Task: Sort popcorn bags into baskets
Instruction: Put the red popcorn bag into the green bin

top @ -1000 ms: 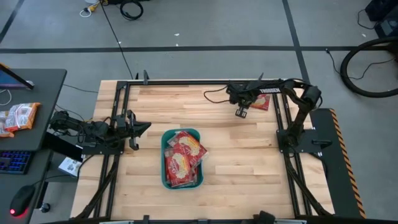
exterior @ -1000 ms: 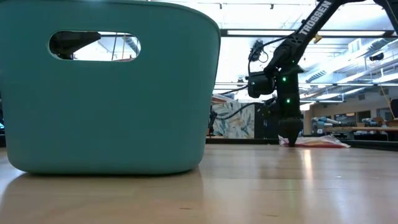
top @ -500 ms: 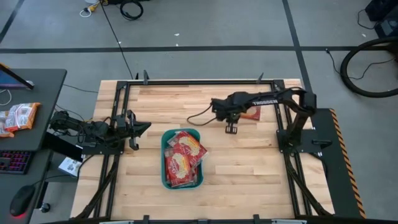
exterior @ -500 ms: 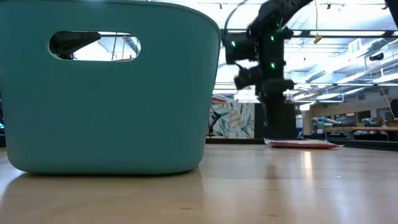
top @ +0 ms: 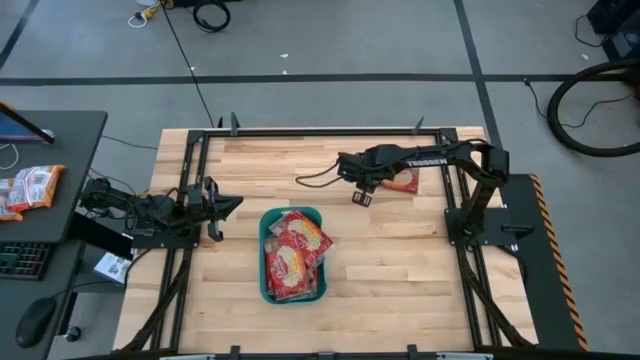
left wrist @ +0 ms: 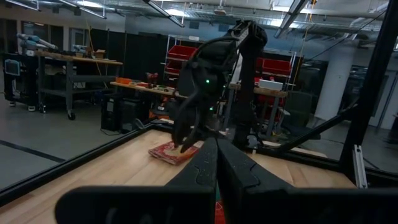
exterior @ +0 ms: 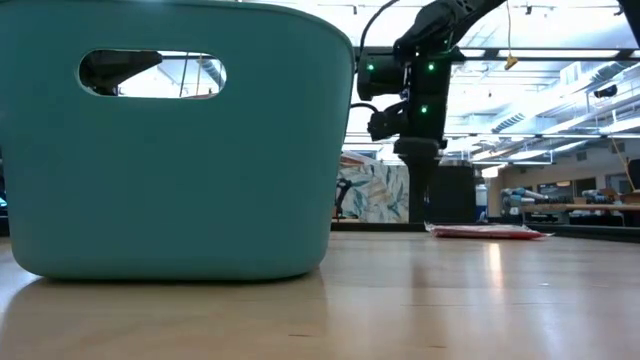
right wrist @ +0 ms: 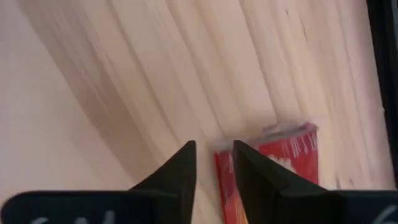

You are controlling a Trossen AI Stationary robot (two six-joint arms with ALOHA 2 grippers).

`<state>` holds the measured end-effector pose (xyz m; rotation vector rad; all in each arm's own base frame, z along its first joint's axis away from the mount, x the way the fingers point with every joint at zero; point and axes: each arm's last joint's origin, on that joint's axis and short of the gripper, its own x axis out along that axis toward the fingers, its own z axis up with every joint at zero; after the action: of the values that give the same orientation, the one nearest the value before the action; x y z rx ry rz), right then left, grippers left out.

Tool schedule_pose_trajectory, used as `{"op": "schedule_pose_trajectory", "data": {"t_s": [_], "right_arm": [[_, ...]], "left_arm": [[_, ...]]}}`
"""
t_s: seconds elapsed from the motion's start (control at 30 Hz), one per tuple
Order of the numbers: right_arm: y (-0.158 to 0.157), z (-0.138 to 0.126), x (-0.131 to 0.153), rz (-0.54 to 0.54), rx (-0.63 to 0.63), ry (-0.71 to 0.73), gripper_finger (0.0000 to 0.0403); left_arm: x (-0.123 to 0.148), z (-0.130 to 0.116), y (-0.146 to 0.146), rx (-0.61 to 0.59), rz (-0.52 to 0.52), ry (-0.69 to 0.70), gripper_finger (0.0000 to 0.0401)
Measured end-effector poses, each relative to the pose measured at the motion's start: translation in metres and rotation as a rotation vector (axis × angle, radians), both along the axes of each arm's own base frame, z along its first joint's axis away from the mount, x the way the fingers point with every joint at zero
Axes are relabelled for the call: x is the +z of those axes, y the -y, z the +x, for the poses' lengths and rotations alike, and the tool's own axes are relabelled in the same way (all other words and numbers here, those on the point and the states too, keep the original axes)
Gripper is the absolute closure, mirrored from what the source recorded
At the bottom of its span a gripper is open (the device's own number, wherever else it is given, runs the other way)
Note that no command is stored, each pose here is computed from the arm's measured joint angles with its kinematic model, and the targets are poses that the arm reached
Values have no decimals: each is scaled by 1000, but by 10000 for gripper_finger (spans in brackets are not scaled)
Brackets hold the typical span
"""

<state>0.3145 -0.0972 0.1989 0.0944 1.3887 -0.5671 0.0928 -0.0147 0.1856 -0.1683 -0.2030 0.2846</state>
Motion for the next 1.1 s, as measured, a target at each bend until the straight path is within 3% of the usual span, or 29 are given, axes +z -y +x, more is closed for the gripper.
{"op": "schedule_pose_trajectory", "data": {"t_s": [0.17,0.47,0.83,1.1], "right_arm": [[1,1,-13,-15,-5,49,254],[5,2,-29,-110,-129,-2,213],[14,-2,-59,-162,-188,-162,208],[22,-13,-63,-64,-283,-217,226]], "left_arm": [[0,0,0,0,0,0,394],[1,0,0,0,-1,6,394],[1,0,0,-7,-1,7,394],[1,0,0,-7,-1,7,394]]}}
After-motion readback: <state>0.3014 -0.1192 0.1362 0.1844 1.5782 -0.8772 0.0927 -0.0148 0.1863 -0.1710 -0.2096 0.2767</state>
